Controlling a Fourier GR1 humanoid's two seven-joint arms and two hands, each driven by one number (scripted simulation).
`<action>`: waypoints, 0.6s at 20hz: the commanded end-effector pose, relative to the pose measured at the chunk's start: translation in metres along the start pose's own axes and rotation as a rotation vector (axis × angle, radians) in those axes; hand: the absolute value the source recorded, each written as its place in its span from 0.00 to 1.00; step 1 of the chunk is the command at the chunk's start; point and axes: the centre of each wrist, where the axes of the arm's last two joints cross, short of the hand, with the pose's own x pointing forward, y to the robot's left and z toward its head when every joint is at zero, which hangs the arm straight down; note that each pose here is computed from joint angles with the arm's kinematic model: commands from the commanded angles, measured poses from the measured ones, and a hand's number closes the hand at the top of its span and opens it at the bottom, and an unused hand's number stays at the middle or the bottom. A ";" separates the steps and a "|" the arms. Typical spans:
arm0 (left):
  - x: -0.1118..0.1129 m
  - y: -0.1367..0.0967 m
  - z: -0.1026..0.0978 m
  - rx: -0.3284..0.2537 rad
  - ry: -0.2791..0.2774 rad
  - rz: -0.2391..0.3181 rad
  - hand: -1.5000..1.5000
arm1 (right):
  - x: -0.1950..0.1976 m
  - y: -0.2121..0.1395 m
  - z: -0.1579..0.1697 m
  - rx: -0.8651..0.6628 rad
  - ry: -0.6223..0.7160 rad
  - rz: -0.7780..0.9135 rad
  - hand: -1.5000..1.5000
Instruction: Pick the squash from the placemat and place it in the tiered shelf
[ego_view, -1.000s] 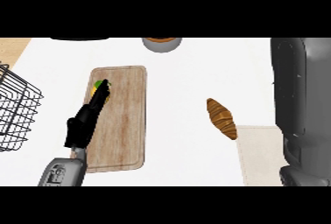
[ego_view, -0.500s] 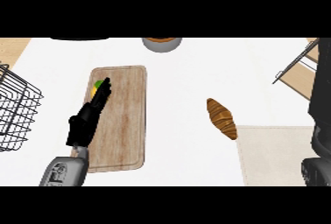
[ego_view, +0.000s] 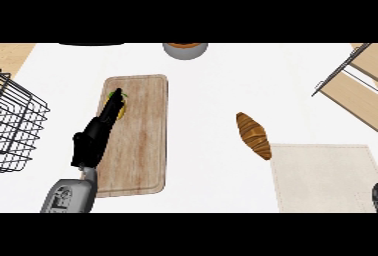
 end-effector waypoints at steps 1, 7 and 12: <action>0.001 -0.003 0.015 0.006 -0.002 0.010 0.50 | -0.008 0.018 -0.009 -0.048 0.021 0.036 1.00; 0.015 -0.009 0.000 -0.006 -0.009 0.007 0.50 | -0.043 0.069 -0.026 -0.067 -0.083 0.056 1.00; -0.004 -0.003 0.010 -0.019 0.004 0.011 0.50 | -0.040 0.043 -0.043 -0.108 0.016 -0.237 1.00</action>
